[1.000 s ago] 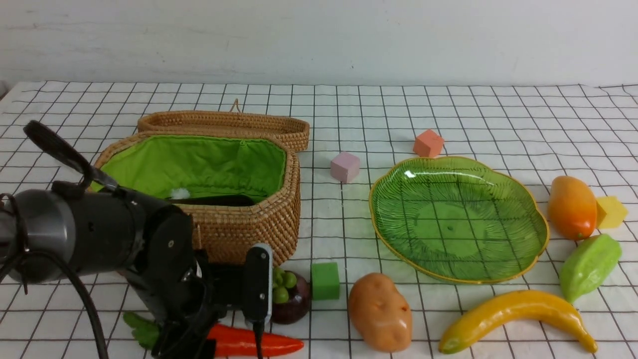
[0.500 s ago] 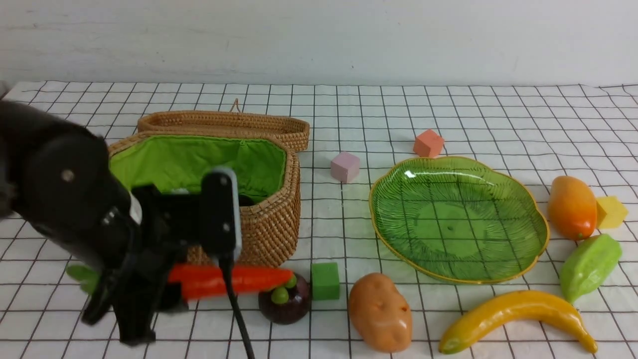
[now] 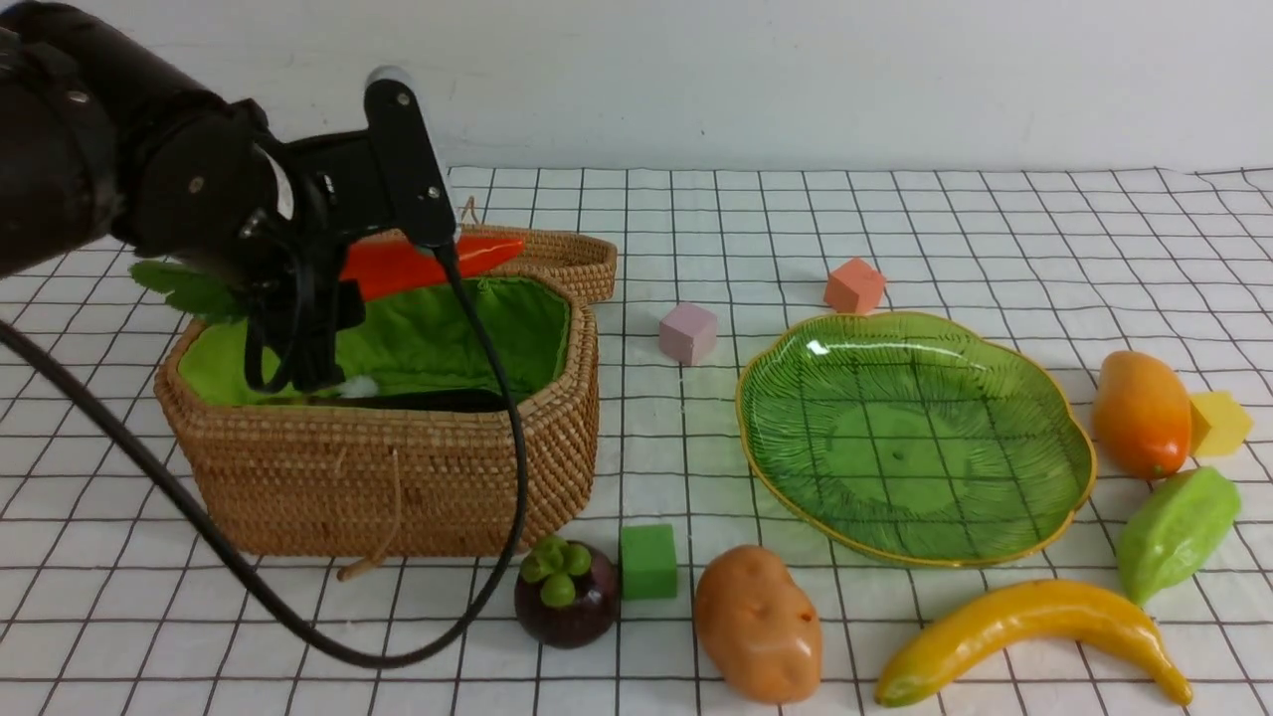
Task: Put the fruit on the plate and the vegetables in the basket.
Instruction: Use the left arm to grab a carrot and put it into the left basket, then grab a mangosteen with your left arm and put it on the plate on the right
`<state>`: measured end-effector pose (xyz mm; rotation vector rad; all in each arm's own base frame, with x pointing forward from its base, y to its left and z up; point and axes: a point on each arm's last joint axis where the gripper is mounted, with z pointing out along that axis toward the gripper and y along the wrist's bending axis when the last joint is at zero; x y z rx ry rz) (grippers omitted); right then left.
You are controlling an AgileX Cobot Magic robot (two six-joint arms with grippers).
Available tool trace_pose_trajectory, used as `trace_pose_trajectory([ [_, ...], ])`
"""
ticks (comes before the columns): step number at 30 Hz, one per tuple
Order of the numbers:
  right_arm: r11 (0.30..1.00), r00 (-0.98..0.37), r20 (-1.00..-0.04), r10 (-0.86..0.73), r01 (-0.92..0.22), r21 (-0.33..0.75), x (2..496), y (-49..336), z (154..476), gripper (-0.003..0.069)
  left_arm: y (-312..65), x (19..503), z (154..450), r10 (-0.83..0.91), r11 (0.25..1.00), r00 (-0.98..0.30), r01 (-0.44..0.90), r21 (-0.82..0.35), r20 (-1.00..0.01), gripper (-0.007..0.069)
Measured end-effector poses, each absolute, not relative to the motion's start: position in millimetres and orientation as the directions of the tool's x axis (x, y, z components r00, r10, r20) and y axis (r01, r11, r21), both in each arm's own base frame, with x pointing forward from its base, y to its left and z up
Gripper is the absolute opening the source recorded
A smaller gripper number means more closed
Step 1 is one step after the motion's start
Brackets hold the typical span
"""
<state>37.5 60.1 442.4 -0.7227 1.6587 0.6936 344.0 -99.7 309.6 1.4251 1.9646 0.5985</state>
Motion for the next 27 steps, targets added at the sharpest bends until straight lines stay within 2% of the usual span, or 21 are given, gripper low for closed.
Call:
trace_pose_trajectory([
  [8, 0.627, -0.203, -0.972, -0.117, -0.774, 0.086, 36, 61, 439, 0.0053, -102, 351, 307, 0.962, 0.272, -0.174, 0.648, 0.712, -0.210, 0.0398],
  [12, 0.627, -0.208, -0.971, -0.117, -0.774, 0.090, 36, 61, 439, 0.0057, -100, 346, 315, 0.958, 0.286, -0.181, 0.640, 0.713, -0.222, 0.0535],
  [14, 0.627, -0.210, -0.971, -0.116, -0.774, 0.093, 36, 61, 439, 0.0057, -99, 339, 319, 0.942, 0.336, -0.219, 0.650, 0.681, -0.255, 0.0588],
  [17, 0.624, -0.216, -0.969, -0.123, -0.776, 0.094, 35, 61, 438, 0.0059, -98, 326, 327, 0.873, 0.487, -0.330, 0.647, 0.587, -0.360, 0.0602],
  [19, 0.619, -0.231, -0.963, -0.135, -0.779, 0.100, 34, 61, 437, 0.0059, -98, 314, 335, 0.749, 0.657, -0.450, 0.597, 0.460, -0.486, 0.0557],
  [20, 0.616, -0.241, -0.960, -0.142, -0.781, 0.105, 34, 61, 436, 0.0059, -99, 309, 339, 0.704, 0.701, -0.482, 0.590, 0.401, -0.522, 0.0536],
  [21, 0.612, -0.253, -0.956, -0.150, -0.783, 0.111, 33, 61, 434, 0.0062, -99, 302, 344, 0.614, 0.778, -0.544, 0.541, 0.320, -0.572, 0.0491],
  [22, 0.611, -0.255, -0.955, -0.153, -0.784, 0.111, 33, 61, 434, 0.0062, -99, 301, 345, 0.600, 0.788, -0.553, 0.536, 0.305, -0.579, 0.0469],
  [23, 0.605, -0.271, -0.948, -0.168, -0.788, 0.118, 32, 61, 432, 0.0064, -100, 292, 351, 0.522, 0.834, -0.602, 0.510, 0.212, -0.604, 0.0395],
  [24, 0.599, -0.284, -0.941, -0.183, -0.791, 0.122, 31, 61, 431, 0.0067, -103, 283, 354, 0.485, 0.847, -0.627, 0.509, 0.151, -0.610, 0.0290],
  [25, 0.597, -0.287, -0.939, -0.188, -0.793, 0.123, 30, 62, 430, 0.0067, -105, 279, 355, 0.486, 0.845, -0.641, 0.518, 0.132, -0.594, 0.0242],
  [27, 0.591, -0.298, -0.933, -0.203, -0.797, 0.126, 29, 62, 428, 0.0067, -112, 267, 356, 0.509, 0.825, -0.651, 0.556, 0.104, -0.564, 0.0081],
])
